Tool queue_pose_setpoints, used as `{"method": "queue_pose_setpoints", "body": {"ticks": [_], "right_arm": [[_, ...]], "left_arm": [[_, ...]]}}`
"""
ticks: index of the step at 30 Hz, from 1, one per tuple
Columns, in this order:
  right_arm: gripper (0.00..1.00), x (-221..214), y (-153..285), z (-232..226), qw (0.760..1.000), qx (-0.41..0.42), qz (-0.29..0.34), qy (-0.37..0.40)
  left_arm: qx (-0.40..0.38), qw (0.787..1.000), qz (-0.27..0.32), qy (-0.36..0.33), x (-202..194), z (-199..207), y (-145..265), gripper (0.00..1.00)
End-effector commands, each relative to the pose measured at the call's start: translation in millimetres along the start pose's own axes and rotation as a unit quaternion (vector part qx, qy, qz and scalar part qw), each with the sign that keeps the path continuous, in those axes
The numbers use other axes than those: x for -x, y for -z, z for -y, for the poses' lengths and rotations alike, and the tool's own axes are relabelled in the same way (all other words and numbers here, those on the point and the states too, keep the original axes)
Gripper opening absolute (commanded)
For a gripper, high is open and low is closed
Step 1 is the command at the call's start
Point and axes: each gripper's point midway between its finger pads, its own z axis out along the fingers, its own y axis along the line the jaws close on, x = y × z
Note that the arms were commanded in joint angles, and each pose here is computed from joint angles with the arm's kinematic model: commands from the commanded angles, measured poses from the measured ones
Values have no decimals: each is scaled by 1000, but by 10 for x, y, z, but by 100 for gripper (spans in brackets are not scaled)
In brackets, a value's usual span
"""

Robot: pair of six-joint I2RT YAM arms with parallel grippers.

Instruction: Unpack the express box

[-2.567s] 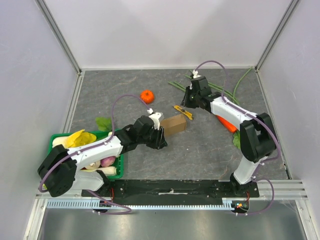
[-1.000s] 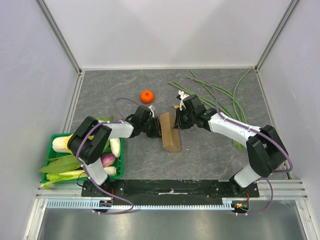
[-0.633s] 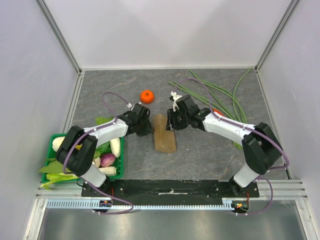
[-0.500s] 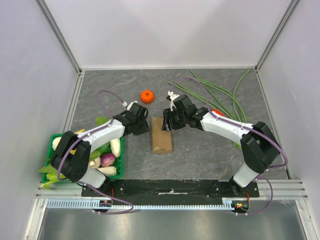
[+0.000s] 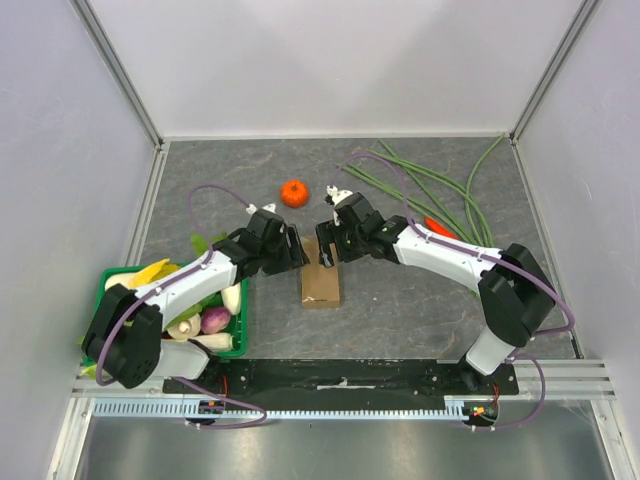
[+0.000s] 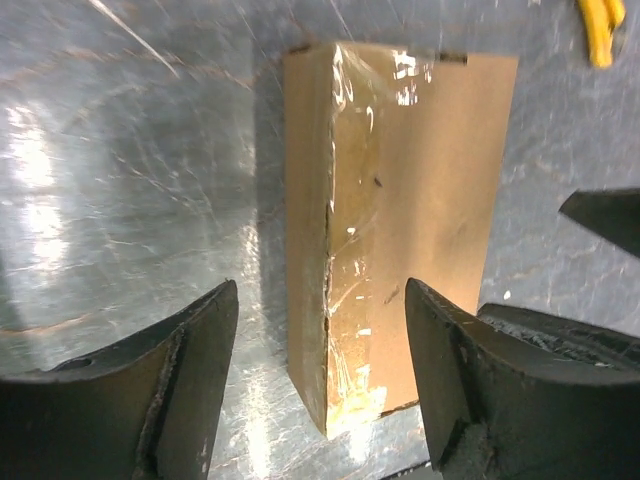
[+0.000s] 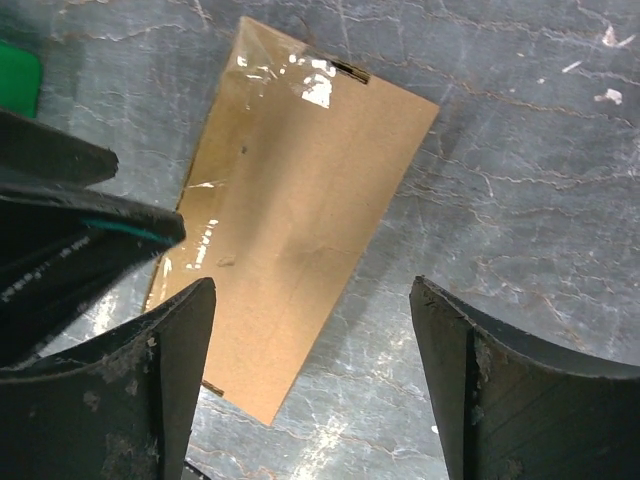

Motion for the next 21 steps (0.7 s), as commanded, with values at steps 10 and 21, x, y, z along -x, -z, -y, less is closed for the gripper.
{"method": "queue_pose_setpoints", "body": {"ticks": [10, 21], "right_arm": [[78, -275, 44, 255, 998, -54, -2, -33], [79, -336, 189, 440, 995, -94, 13, -39]], "left_arm": [[-208, 964, -161, -33, -588, 593, -217, 59], [-217, 966, -139, -27, -456, 693, -205, 73]]}}
